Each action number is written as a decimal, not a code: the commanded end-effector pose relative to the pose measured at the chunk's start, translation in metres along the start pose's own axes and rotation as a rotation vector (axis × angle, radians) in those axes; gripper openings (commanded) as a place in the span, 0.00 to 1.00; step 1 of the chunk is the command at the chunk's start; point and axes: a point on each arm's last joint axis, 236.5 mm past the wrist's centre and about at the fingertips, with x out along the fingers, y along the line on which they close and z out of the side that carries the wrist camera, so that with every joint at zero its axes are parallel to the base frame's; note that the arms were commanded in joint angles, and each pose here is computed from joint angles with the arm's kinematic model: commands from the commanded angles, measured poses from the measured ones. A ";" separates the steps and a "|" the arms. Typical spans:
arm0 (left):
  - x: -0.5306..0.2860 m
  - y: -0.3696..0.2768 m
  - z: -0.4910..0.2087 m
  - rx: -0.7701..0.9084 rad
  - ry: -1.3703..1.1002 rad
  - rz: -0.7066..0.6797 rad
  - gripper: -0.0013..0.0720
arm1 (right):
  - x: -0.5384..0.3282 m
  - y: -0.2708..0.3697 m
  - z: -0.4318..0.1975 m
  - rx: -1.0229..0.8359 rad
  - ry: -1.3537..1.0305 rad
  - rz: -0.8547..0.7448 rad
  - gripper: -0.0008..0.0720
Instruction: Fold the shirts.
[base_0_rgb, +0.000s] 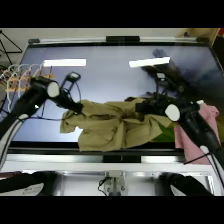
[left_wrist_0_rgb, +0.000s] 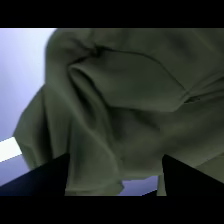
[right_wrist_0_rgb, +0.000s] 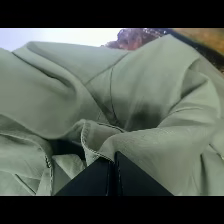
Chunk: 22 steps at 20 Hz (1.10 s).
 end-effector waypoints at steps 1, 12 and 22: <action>0.041 -0.042 0.007 0.048 -0.041 -0.019 0.99 | 0.011 0.000 -0.005 -0.005 0.027 0.003 0.10; 0.073 -0.028 0.042 0.081 -0.151 0.073 0.72 | 0.011 0.000 -0.006 -0.030 0.029 0.003 0.10; 0.048 -0.006 0.042 0.085 -0.098 0.133 0.09 | 0.009 -0.003 0.000 -0.088 0.006 -0.010 0.10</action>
